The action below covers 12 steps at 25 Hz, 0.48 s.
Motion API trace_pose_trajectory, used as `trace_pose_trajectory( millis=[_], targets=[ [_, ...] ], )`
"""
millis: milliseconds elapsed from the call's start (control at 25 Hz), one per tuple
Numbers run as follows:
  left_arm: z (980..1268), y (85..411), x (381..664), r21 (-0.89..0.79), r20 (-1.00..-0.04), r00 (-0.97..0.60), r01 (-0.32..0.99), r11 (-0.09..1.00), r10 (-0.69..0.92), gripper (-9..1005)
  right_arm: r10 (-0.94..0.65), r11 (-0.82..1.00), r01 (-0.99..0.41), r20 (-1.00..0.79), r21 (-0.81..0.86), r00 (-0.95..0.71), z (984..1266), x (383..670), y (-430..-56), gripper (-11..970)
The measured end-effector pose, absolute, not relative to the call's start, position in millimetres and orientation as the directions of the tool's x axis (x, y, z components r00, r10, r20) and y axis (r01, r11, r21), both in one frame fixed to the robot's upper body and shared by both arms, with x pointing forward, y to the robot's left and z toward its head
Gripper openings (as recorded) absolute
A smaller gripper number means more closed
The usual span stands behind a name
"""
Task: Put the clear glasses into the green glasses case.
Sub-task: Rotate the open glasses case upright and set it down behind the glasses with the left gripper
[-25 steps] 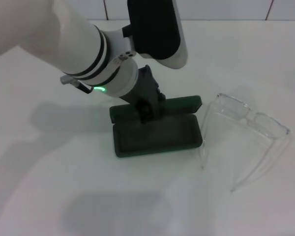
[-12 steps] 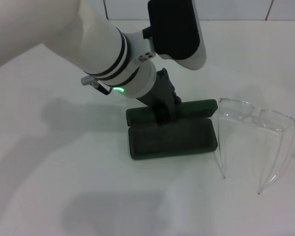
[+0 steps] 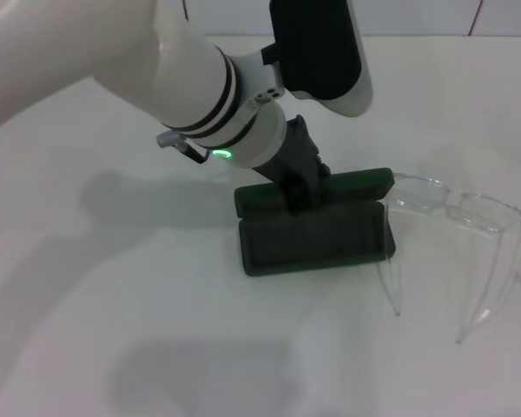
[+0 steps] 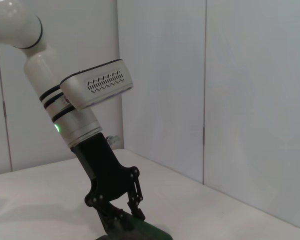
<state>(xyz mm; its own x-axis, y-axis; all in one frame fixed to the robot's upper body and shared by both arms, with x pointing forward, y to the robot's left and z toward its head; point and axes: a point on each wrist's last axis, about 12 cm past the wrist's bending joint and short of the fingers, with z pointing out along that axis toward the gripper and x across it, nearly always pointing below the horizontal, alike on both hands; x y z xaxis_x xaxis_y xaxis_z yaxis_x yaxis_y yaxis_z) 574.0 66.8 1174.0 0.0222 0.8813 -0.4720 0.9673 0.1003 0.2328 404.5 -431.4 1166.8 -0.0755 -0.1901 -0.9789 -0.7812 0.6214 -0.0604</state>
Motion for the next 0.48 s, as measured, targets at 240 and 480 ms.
trace_pose_trajectory(
  millis=[240,480],
  targets=[
    [1175,60,572,0.244,-0.471,0.061,0.968,0.063,0.88,239,-0.182,0.618,-0.783,-0.981,-0.063,-0.065,1164,406,-431,869],
    [1173,53,572,0.271,-0.452,0.111,0.963,0.017,0.885,244,-0.183,0.616,-0.785,-0.981,-0.067,-0.06,1163,406,-430,869]
  ],
)
